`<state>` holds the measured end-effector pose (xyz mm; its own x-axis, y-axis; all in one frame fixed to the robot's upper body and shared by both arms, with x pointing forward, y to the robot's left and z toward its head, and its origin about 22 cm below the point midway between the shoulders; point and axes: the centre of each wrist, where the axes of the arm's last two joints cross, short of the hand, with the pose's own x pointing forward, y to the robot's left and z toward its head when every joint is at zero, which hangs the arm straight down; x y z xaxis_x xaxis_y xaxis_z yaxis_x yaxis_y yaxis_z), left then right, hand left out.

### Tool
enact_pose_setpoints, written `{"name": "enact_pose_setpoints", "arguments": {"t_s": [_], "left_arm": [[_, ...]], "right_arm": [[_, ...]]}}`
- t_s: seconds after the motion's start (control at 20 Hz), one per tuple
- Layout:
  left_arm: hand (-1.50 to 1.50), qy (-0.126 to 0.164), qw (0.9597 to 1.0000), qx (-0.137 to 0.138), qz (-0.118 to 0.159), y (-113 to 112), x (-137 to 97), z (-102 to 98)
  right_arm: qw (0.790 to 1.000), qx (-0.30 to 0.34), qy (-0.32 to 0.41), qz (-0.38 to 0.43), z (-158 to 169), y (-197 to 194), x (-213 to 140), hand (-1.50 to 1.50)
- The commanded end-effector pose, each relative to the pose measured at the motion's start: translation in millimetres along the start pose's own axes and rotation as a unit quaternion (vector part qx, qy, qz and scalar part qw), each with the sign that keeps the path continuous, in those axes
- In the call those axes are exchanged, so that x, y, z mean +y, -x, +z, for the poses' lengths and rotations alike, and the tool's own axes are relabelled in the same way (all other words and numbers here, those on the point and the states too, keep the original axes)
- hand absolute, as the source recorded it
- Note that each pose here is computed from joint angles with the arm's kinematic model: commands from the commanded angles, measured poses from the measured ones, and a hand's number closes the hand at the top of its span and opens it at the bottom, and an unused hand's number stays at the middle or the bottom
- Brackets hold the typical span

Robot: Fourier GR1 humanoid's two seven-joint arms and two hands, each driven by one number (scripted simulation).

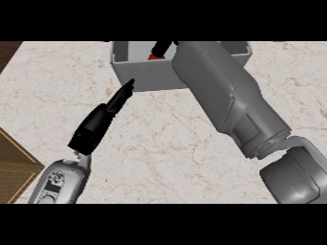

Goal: Pick the bell pepper from the cutting board and place it in the cardboard box

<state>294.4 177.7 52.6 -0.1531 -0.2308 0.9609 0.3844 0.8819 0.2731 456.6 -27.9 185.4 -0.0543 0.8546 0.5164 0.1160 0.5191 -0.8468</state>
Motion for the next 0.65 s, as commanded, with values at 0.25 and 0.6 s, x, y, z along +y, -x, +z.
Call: {"name": "enact_pose_setpoints", "arguments": {"t_s": [0.25,0.6], "left_arm": [[0.00,0.001,1.0000,-0.001,-0.002,0,-2,0],[0.00,-0.020,0.9997,0.010,-0.009,4,5,-2]], "right_arm": [[0.980,-0.015,0.077,-0.181,-5,25,-6,-1.50],[0.931,-0.018,0.138,-0.337,-13,58,-29,-1.50]]}}
